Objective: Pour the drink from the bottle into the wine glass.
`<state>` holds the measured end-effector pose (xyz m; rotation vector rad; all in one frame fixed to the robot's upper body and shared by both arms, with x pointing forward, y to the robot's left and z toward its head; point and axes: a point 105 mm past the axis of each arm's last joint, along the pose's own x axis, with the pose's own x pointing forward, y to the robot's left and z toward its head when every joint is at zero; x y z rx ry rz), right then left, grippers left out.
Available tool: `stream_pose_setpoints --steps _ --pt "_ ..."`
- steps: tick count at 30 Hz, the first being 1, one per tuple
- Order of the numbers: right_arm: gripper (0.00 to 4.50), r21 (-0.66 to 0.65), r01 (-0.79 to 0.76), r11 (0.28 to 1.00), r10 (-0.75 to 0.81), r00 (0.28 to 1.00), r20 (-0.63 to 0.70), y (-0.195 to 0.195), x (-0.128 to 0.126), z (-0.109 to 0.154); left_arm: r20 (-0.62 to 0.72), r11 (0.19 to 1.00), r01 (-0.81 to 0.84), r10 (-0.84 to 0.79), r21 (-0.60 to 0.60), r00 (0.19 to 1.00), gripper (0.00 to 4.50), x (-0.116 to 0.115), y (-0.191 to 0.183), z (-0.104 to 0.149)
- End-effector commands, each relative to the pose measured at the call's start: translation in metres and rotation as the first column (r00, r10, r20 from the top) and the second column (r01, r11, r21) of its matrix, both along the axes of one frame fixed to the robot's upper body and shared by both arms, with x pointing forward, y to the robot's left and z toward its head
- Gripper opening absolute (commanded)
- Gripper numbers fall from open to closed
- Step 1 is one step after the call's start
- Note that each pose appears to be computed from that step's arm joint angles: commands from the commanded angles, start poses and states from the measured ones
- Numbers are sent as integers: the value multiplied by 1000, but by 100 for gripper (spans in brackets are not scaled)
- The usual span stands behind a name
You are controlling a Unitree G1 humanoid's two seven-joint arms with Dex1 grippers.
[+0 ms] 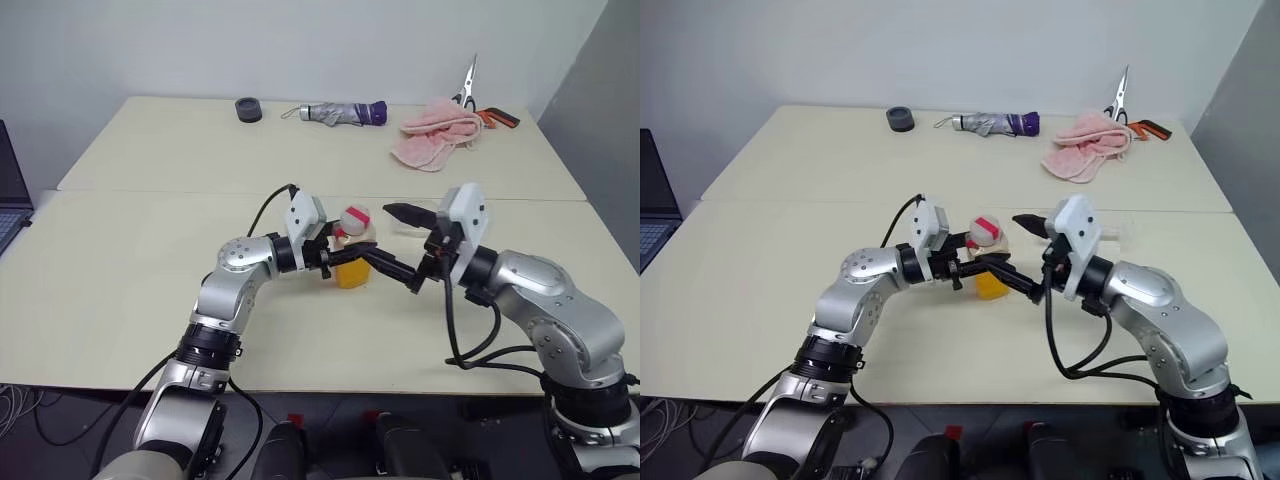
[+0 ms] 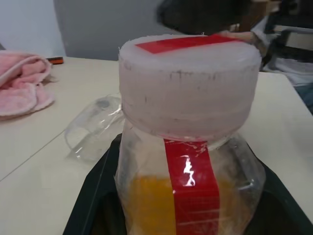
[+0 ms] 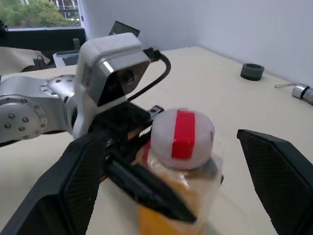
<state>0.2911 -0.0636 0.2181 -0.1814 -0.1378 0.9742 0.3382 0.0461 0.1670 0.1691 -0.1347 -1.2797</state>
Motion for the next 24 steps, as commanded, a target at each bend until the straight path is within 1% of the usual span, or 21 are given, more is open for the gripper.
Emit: stream_pose_setpoints --steps 1,9,18,24 --pt "450 17 4 1000 -5 999 35 5 2 8 76 999 50 -48 -17 996 192 -3 -9 17" --pt "450 20 -15 1000 15 1000 20 14 5 1 88 998 64 -63 -7 994 192 -4 -14 17" --pt "450 80 -45 996 42 998 38 22 4 11 94 999 52 -52 -1 994 192 -4 -11 16" --pt "450 78 -38 996 36 999 35 23 8 11 94 999 47 -47 0 995 192 -3 -9 16"
